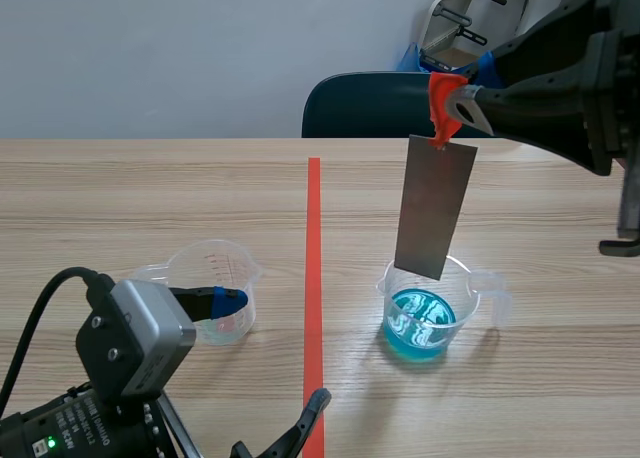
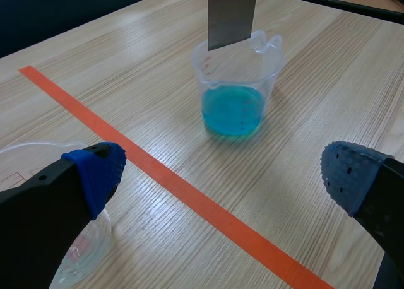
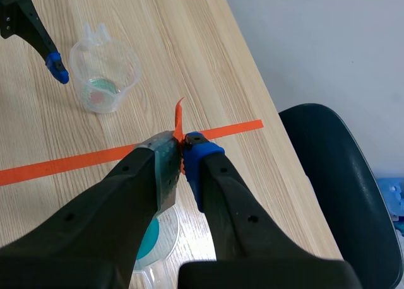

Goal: Do the redox reaction experiment

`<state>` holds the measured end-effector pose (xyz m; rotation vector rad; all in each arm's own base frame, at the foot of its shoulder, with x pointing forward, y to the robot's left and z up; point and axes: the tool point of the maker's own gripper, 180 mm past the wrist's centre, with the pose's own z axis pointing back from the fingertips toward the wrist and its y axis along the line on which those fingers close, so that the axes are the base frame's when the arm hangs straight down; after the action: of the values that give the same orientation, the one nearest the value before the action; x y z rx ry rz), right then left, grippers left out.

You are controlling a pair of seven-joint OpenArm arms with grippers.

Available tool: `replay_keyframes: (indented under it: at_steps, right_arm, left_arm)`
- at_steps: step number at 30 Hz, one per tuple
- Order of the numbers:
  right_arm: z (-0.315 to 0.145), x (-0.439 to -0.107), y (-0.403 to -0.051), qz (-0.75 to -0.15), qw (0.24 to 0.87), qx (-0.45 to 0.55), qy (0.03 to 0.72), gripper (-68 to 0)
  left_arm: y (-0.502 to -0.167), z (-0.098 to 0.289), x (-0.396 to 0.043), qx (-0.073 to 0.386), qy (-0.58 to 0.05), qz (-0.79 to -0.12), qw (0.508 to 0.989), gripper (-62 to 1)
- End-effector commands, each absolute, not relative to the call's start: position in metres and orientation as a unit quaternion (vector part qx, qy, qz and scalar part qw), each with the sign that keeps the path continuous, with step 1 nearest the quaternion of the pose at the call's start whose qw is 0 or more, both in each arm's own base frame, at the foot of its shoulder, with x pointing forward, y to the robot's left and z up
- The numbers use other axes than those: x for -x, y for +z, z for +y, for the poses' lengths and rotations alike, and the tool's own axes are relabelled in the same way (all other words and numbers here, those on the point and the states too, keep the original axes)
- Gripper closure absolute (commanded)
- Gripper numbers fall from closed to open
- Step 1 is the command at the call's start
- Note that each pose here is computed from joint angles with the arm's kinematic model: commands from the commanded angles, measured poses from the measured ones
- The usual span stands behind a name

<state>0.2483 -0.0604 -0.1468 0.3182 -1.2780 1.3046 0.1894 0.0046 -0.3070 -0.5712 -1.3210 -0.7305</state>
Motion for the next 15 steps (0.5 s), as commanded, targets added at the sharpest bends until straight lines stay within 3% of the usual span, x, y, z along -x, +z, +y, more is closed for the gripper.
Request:
replay_keyframes:
  at_steps: [1,15]
  right_arm:
    - [-0.059,-0.25,-0.139,-0.564,0.588,-0.132,0.565,-0.8]
    - [-0.064,-0.252,-0.152,-0.571,0.587,-0.136,0.558,-0.8]
  left_arm:
    - [-0.293,-0.002,-0.188,0.27,-0.318,-0.605,0.678,-62.3]
    - [-0.293,-0.002,-0.188,0.27,-0.318,-0.605,0.678,-62.3]
